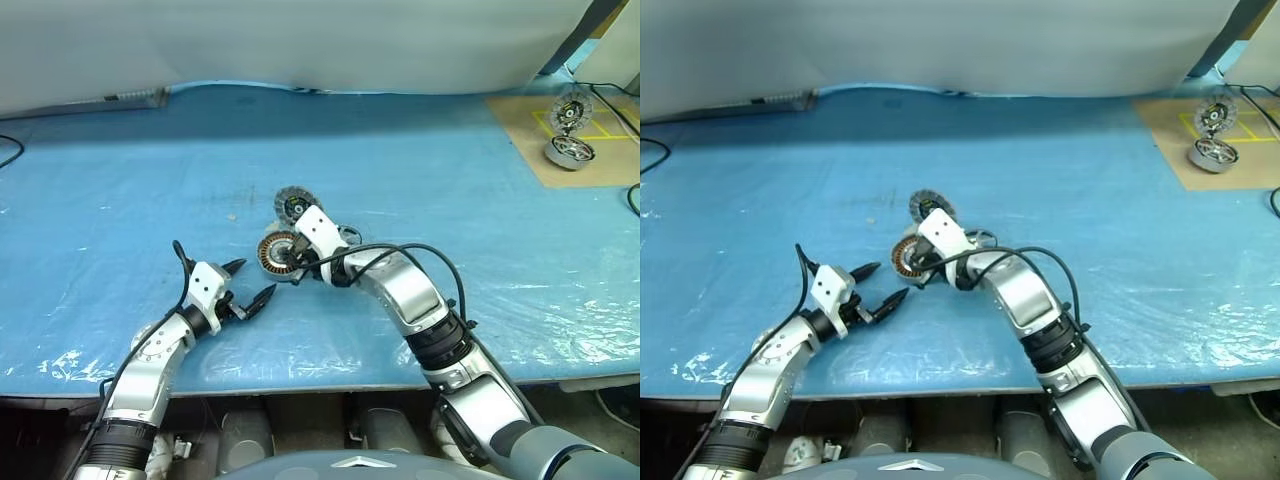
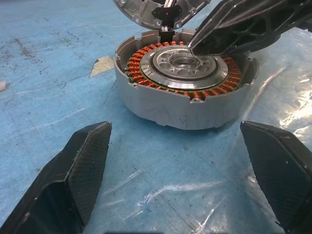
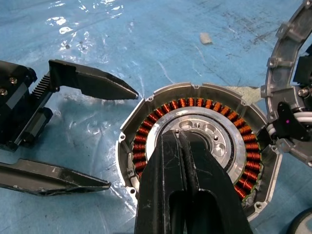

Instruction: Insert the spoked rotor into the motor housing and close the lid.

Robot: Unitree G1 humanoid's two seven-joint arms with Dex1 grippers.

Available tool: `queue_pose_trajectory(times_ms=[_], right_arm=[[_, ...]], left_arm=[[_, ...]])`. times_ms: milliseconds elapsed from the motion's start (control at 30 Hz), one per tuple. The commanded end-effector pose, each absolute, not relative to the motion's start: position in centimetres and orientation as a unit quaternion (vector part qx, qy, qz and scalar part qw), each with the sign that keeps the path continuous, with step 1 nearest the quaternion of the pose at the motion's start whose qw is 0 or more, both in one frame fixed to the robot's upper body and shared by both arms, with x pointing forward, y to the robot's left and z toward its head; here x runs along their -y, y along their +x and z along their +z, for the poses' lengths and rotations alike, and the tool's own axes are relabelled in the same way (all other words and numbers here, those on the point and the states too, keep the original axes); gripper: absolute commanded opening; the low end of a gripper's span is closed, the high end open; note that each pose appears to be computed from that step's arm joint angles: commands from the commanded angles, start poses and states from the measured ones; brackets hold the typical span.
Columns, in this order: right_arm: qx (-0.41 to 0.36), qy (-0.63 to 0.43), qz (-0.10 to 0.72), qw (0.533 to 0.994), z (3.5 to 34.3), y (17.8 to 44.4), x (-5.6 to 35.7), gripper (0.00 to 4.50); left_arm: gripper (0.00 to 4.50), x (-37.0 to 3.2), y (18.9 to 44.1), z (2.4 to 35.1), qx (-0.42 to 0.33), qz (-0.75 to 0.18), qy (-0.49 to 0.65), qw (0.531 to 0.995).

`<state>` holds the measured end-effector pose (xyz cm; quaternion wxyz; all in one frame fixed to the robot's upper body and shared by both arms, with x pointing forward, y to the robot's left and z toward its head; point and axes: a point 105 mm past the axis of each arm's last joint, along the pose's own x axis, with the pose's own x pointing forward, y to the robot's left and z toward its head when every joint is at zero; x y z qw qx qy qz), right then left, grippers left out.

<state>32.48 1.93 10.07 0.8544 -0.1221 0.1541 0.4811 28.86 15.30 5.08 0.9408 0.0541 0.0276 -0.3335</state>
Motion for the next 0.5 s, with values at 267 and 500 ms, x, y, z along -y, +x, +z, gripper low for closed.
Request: queue_pose_trajectory(times_ms=[267, 500], right_arm=[[-0.133, -0.129, 0.456, 0.871, 10.4, 33.9, -2.4, 0.02], [-0.139, -0.136, 0.463, 0.865, 9.9, 34.0, -2.6, 0.02]], left_arm=[[4.5, -15.5, 28.8, 5.7, -0.013, -0.333, 0.06, 0.941], [4.5, -15.4, 28.8, 5.7, -0.013, -0.331, 0.058, 0.942]])
